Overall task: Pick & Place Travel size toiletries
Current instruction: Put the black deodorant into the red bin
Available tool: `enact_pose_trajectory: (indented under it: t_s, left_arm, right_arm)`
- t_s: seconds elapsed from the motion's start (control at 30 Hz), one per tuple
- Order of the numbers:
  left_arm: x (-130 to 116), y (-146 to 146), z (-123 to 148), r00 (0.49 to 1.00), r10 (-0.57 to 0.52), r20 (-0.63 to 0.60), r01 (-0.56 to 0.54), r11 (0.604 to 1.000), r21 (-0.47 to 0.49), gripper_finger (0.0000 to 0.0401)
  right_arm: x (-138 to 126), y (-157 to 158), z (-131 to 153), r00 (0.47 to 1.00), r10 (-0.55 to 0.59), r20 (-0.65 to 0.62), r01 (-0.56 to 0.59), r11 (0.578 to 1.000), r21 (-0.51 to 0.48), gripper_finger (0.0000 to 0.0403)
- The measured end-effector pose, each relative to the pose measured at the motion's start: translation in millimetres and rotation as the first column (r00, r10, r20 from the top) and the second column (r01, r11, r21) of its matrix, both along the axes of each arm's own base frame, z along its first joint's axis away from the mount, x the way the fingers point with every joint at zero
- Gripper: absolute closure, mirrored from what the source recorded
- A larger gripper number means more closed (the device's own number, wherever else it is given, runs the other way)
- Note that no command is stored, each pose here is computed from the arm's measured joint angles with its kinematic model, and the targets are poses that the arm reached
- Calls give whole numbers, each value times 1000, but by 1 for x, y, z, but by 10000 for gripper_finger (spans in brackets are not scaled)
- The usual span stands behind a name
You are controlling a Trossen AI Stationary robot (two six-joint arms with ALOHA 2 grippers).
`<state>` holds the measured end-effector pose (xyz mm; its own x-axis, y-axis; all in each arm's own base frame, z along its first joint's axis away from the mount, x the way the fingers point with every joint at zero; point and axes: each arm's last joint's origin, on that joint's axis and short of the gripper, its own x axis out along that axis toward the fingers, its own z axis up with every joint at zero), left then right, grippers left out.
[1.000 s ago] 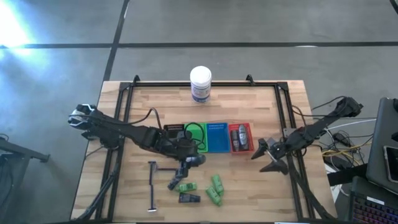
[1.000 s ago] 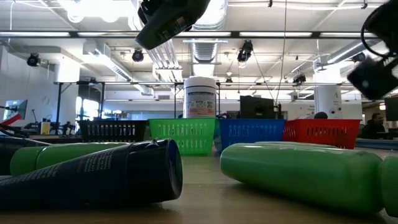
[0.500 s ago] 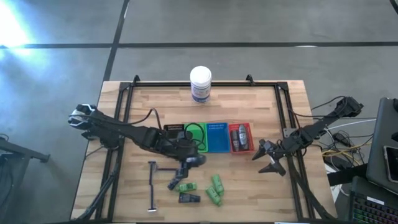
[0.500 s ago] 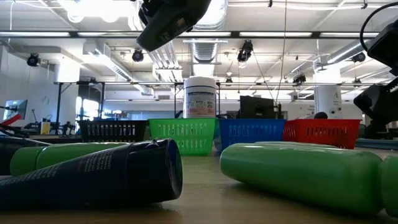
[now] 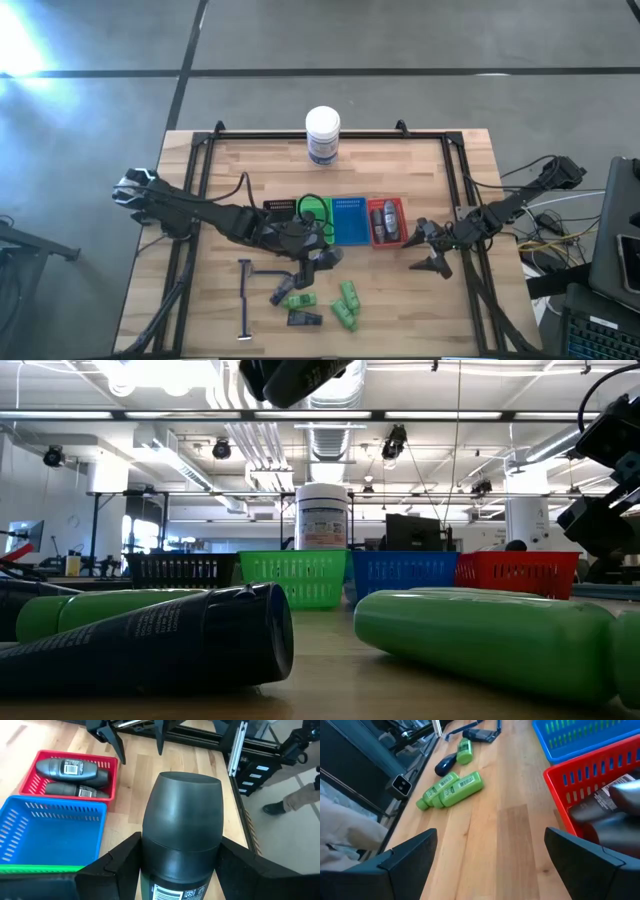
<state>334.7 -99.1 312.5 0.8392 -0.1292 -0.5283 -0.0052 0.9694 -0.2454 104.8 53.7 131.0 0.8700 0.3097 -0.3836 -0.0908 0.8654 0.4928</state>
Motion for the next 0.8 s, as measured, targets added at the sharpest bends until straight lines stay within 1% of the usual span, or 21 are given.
enact_pose_trajectory:
  t_s: [0.1,0.13,0.17,0.2,0.23,0.27,0.3,0.33,0.37,0.4,0.43,0.47,0.5,0.53,0.57,0.67,0.73,0.8]
  left_arm:
    - [0,1,1,999,43,-6,-43,999,-4,188]
    - [-1,2,1,998,58,-19,-58,998,0,188]
    - [-2,2,0,997,68,-40,-68,998,6,188]
    - [-3,3,0,994,84,-64,-83,996,10,188]
    - [-5,4,0,991,108,-84,-109,994,1,188]
    - [-5,6,-1,985,142,-96,-145,989,-25,188]
    - [-4,7,-1,980,172,-97,-179,982,-66,188]
    - [-2,9,0,975,202,-89,-211,971,-110,188]
    - [0,11,2,970,232,-77,-241,958,-154,188]
    - [3,13,3,964,259,-63,-266,944,-195,188]
    - [7,15,4,958,282,-42,-284,929,-235,188]
    - [10,17,5,953,303,-27,-299,914,-274,188]
    - [12,19,4,948,316,-32,-311,906,-288,188]
    - [13,20,2,948,315,-44,-314,907,-279,188]
    - [13,20,2,953,301,-39,-301,919,-254,188]
    - [11,12,6,980,198,11,-195,972,-133,188]
    - [10,7,14,986,159,41,-154,981,-117,188]
    - [10,6,21,986,152,63,-143,981,-128,188]
  right_arm:
    - [0,0,0,1000,-1,1,1,1000,0,39]
    - [0,0,1,1000,-14,-2,14,999,36,39]
    - [1,1,4,999,-38,4,37,993,108,39]
    - [3,1,9,998,-51,45,43,986,160,39]
    - [5,2,17,992,-50,117,27,981,191,39]
    - [6,3,27,973,-39,226,-8,979,202,39]
    - [6,4,38,939,-15,345,-57,979,197,39]
    - [5,5,49,890,10,456,-107,976,188,39]
    - [3,5,60,829,35,558,-159,972,175,39]
    - [1,5,68,771,57,635,-201,967,157,39]
    - [-2,5,74,718,81,691,-237,962,134,39]
    - [-4,5,77,681,104,725,-266,957,113,39]
    - [-5,5,78,671,115,732,-278,955,105,39]
    - [-5,5,77,682,111,723,-282,952,119,39]
    - [-4,5,76,712,88,697,-277,947,164,39]
    - [1,4,71,806,-37,591,-206,918,338,39]
    - [4,3,72,830,-129,543,-139,895,425,39]
    - [6,1,76,832,-230,505,-72,858,509,39]
